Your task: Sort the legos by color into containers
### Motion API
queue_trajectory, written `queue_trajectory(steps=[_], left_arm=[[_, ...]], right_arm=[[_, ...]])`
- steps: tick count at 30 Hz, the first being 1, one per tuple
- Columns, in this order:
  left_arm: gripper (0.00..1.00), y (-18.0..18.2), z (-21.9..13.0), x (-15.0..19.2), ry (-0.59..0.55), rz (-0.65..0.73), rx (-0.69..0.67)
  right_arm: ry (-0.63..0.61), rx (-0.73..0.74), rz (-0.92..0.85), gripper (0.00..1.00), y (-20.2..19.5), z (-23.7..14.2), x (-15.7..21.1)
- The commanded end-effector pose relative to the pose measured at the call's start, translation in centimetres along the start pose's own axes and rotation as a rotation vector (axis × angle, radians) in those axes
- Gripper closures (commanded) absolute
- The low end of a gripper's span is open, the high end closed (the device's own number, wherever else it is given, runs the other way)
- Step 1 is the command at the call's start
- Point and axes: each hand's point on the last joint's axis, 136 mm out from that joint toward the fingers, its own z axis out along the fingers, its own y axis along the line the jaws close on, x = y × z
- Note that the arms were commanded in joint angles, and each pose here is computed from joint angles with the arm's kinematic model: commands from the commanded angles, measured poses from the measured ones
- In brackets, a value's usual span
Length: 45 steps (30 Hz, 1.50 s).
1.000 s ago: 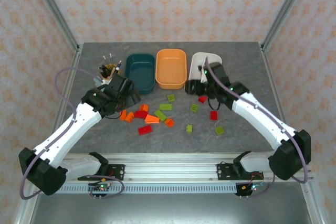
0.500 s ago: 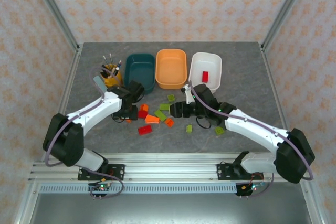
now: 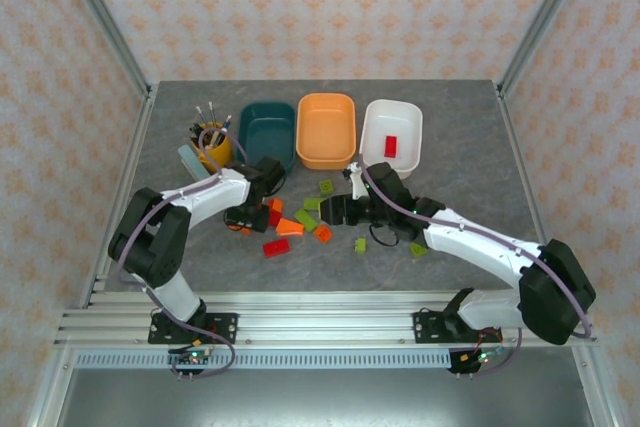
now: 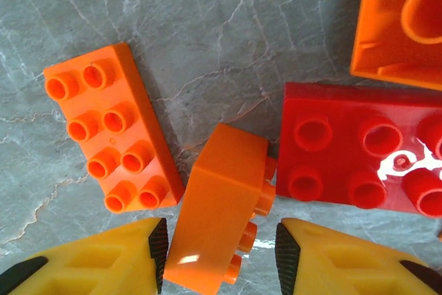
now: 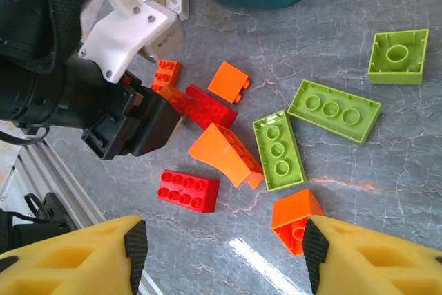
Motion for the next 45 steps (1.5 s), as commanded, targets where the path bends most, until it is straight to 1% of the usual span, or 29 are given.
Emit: queue_trajectory(steps=[1, 3, 8, 11, 15, 20, 22, 25, 29, 31, 35, 39, 42, 45], left_arm=[[0.54, 0.2, -0.2, -1.1, -0.034, 0.015, 0.003], [0.56, -0.1, 0.0, -1.0, -0.029, 0.020, 0.010], [0.68, -0.3, 0.5, -0.9, -0.024, 0.018, 0.019], [0.73, -0.4, 0.7, -0.7, -0.018, 0.013, 0.024], [0.81, 0.1, 0.2, -0.4, -0.032, -0.003, 0.014], [0.87, 1.5, -3.3, -0.4, -0.106, -0.064, 0.006], [0.88, 2.1, -5.3, -0.3, -0.137, -0.092, 0.015], [0.88, 2.5, -8.8, -1.2, -0.193, -0.127, 0.044], [0.88, 2.2, -12.7, -3.9, -0.249, -0.142, 0.078], [0.88, 1.8, -14.1, -6.0, -0.275, -0.143, 0.083], [0.88, 1.0, -15.0, -10.4, -0.305, -0.139, 0.064], [0.88, 1.1, -13.4, -15.0, -0.283, -0.169, 0.017], [0.88, 1.8, -10.8, -17.7, -0.249, -0.198, -0.029], [0.88, 2.5, -8.2, -19.5, -0.205, -0.222, -0.064]], right_arm=[[-0.025, -0.018, -0.001, 0.37, 0.8, 0.0, -0.9], [-0.019, -0.015, 0.001, 0.37, 0.6, 0.1, -0.7], [-0.010, -0.010, 0.003, 0.38, 0.6, 0.3, -0.7], [-0.007, -0.003, 0.003, 0.38, 0.5, 0.4, -0.8], [-0.011, 0.010, 0.005, 0.39, 0.5, 0.3, -1.0], [-0.061, 0.022, -0.004, 0.40, 1.0, -1.0, -2.4], [-0.097, 0.035, -0.011, 0.40, 1.3, -1.9, -3.3], [-0.158, 0.060, -0.017, 0.40, 1.7, -3.2, -5.0], [-0.242, 0.087, -0.013, 0.40, 2.1, -4.6, -7.2], [-0.280, 0.099, -0.009, 0.40, 2.3, -5.0, -8.4], [-0.340, 0.122, 0.007, 0.40, 2.3, -5.2, -10.7], [-0.366, 0.156, 0.067, 0.41, 1.3, -4.9, -12.7], [-0.368, 0.156, 0.129, 0.41, 0.5, -4.6, -13.6], [-0.365, 0.169, 0.178, 0.41, -0.2, -4.5, -14.0]])
